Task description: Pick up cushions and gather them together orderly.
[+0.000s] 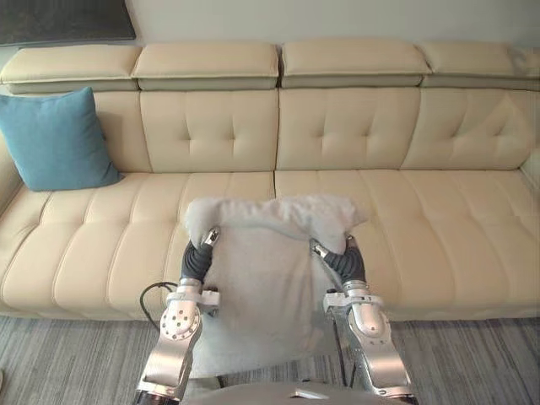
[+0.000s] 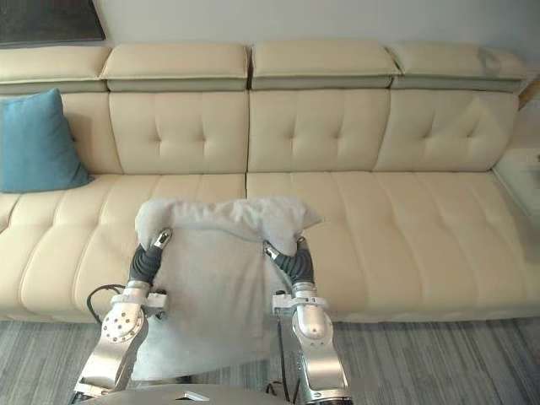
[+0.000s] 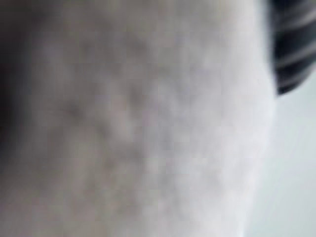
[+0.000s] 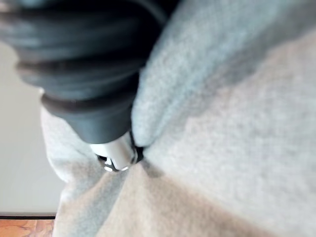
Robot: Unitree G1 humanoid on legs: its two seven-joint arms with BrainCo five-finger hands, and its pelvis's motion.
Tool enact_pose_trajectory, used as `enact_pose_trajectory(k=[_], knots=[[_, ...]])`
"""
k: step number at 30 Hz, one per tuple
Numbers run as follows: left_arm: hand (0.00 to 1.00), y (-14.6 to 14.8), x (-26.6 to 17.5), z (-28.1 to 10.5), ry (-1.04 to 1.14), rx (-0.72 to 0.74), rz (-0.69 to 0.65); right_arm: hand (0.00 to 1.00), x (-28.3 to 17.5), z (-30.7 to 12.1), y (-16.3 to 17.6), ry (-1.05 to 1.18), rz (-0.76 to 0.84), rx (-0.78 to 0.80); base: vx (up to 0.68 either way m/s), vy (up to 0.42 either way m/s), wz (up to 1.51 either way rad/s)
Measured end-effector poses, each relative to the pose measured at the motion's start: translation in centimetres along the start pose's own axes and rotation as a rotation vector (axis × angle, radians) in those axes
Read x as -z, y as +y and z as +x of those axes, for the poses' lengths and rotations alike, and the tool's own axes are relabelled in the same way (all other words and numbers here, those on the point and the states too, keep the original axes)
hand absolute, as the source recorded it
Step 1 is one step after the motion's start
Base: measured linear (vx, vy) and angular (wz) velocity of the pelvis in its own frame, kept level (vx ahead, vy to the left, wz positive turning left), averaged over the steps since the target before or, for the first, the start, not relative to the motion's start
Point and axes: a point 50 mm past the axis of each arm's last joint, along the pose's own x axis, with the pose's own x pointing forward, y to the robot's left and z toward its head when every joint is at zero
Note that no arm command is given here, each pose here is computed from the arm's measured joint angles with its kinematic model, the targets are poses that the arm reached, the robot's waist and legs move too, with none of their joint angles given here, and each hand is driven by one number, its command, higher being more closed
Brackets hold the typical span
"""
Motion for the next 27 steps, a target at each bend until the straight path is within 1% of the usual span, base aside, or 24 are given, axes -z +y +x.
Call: enact_pose_trajectory(k=[10,15,18,22,27], knots=[[1.00,0.5,0.9,0.6,0.034,0.018,0.054,1.00,1.5,1.3,0.5,0.059,-0.022,-0.029,-0.05,0.022,-0.26],[1.00,1.2,0.9,0.6,0.033,-0.009,0.080,1.00,1.6,2.3,1.3,0.062,-0.028,-0.059,-0.04,0.019,-0.37],[1.00,2.1,0.9,0.7,0.035,-0.049,0.082,1.00,1.6,2.8,2.3,0.061,-0.033,-0.099,-0.05,0.013,-0.75],[1.00,2.5,0.8,0.8,0.031,-0.074,0.076,1.00,1.4,2.9,2.7,0.050,-0.046,-0.125,-0.09,0.028,-0.68],[1.00,3.0,0.4,1.2,0.012,-0.092,0.091,1.00,0.9,3.9,3.1,0.028,-0.061,-0.150,-0.14,0.010,0.00]])
